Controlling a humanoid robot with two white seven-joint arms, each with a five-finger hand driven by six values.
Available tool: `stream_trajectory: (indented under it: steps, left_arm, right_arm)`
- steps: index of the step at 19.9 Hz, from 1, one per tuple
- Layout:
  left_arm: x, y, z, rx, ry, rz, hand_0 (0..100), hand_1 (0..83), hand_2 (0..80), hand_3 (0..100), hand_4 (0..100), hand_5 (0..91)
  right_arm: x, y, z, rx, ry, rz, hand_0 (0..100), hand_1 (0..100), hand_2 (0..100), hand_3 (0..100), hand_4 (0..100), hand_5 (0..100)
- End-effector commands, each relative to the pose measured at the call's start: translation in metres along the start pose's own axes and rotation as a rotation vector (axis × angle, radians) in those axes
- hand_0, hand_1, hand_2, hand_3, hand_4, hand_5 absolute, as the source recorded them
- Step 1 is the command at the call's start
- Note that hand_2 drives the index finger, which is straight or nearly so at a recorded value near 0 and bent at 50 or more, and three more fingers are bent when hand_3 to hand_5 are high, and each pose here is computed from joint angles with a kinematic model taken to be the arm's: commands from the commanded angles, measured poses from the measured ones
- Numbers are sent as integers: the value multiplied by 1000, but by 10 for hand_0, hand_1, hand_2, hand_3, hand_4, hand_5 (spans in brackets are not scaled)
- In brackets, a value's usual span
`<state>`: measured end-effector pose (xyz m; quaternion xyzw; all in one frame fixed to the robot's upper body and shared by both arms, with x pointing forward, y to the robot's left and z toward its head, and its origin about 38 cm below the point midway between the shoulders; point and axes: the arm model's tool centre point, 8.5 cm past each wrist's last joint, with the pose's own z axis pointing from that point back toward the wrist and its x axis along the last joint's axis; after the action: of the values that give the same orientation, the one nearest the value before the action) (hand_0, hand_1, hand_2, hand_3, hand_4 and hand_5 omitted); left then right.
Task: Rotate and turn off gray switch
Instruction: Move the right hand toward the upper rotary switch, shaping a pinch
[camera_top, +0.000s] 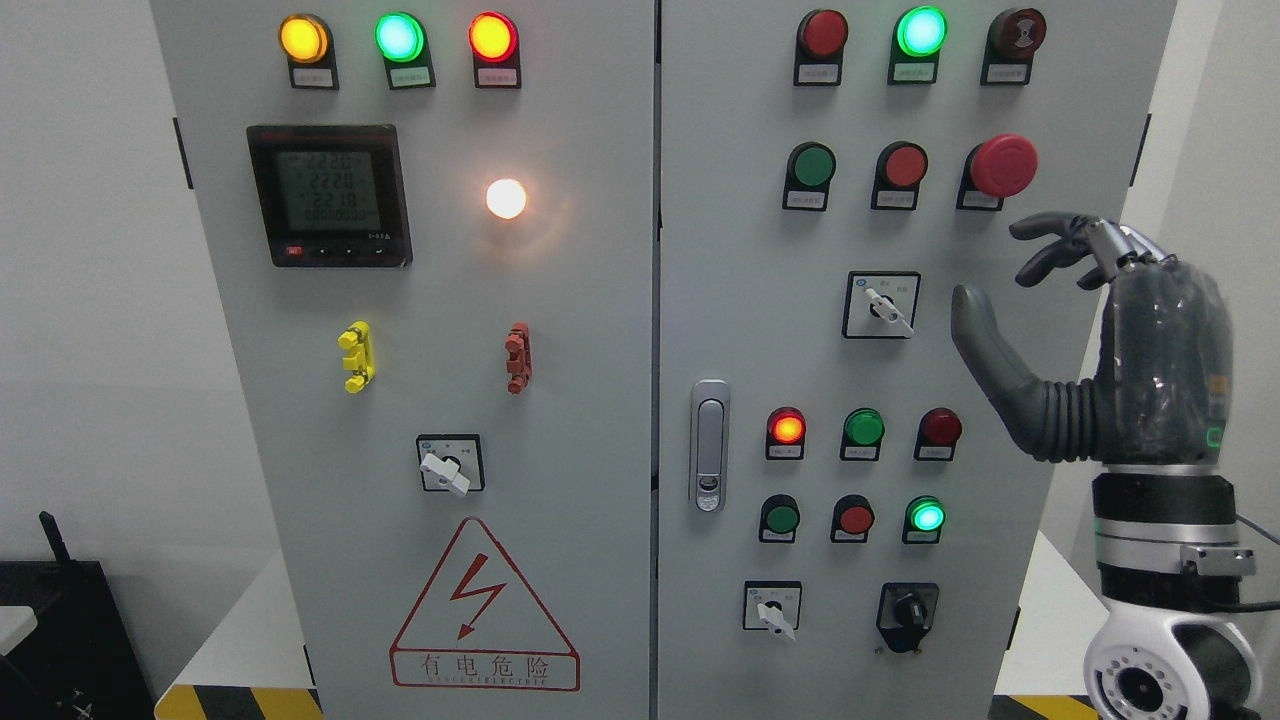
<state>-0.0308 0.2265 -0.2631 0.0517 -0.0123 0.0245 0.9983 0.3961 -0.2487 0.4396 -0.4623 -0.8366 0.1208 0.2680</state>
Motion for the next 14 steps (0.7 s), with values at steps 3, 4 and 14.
stream_trajectory:
  steps: [3,4,14]
  left_arm:
    - [-5,0,1,-2,14,-3,120,389,0,0,0,0]
    - [-5,0,1,-3,14,-3,120,389,0,0,0,0]
    - [-5,0,1,-2,14,-3,120,389,0,0,0,0]
  right_arm:
    - [9,24,4,56,39,-17,131,287,535,904,912,1000]
    - [9,25,3,58,51,-17,123,289,548,907,913,1000]
    - [12,39,6,91,147,32,56,305,590,922,919,1000]
